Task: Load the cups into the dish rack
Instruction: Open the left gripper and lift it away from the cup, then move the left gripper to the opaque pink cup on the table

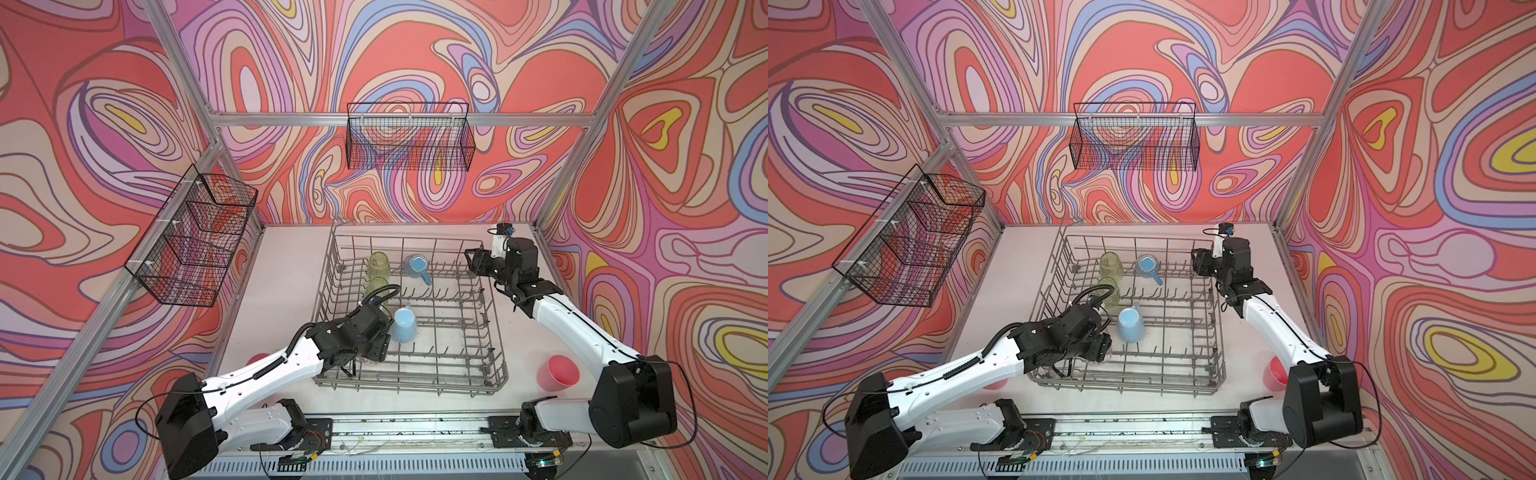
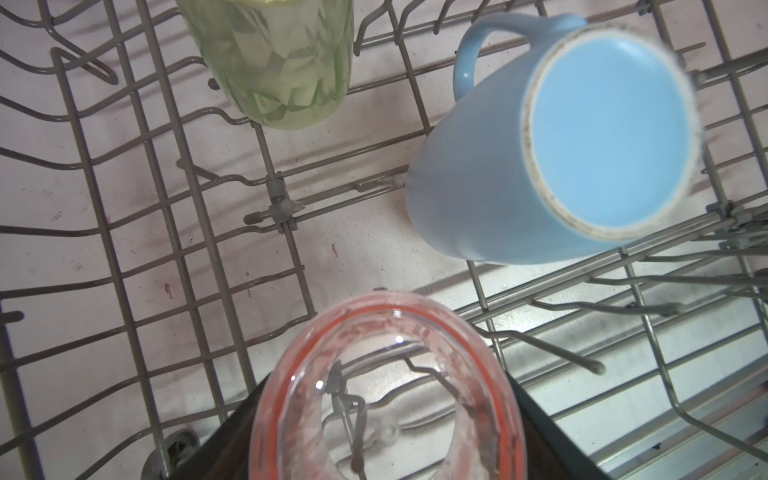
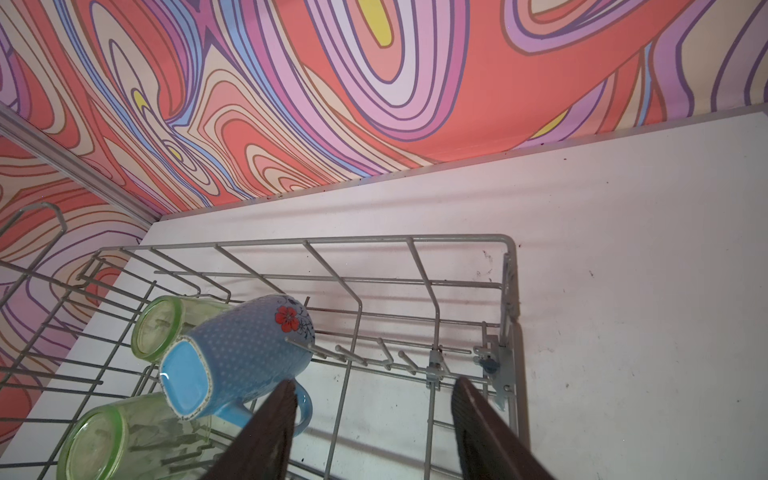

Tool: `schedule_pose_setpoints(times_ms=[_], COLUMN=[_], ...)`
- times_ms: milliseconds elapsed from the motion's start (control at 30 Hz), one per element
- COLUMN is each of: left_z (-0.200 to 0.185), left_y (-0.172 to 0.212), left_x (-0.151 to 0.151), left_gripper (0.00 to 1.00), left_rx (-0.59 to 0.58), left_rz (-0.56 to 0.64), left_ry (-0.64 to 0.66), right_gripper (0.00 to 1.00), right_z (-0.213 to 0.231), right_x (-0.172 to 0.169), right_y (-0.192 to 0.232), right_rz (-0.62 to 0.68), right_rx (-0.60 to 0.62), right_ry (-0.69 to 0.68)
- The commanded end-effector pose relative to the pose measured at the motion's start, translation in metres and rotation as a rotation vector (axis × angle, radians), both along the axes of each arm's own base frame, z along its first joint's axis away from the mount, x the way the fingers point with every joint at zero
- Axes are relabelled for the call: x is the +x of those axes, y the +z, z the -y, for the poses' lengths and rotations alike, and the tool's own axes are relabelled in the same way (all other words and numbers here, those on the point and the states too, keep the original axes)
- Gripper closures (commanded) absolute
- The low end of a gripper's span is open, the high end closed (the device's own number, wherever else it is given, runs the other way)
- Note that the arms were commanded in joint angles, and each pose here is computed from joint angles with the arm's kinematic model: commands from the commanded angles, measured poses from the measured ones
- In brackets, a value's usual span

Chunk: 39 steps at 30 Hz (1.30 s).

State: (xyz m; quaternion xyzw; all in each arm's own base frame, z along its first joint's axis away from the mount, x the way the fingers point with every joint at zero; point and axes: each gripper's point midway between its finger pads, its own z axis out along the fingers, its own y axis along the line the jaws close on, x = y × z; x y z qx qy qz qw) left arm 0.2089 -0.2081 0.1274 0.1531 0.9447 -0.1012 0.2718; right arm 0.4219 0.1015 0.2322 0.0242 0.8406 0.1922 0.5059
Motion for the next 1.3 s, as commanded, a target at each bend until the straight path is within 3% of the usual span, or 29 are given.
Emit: schedule_pose_setpoints(times_ms=[0,367,800,1267], left_z=[-0.005,-0.011,-0.017,-0.024], left_y=[0.004,0.003,-0.019,-0.016], left_x=[-0.004,-0.009,-0.013,-0.008], left_gripper=[0.45,0.27,0.21,0.13], left_rx=[-0.011,0.029,0.098,0.201], left_rz=[0.013,-0.001,-0.056,-0.045], left_ry=[0.012,-0.007,0.000,0.017], right_gripper=[0.38,0.37,0.37,0.35], right_z=[-0.004,-0.007,-0.009,-0.009], right_x=[0.000,-0.001,-0.002,-0.003], right_y=[0.001,0.004,0.004,0.003], right_rz=[0.004,0.014,0.015,0.018], right_rx=[-0.015,-0.027,-0.035,-0.047], right_ry=[0.016,0.025,0.029,0.029])
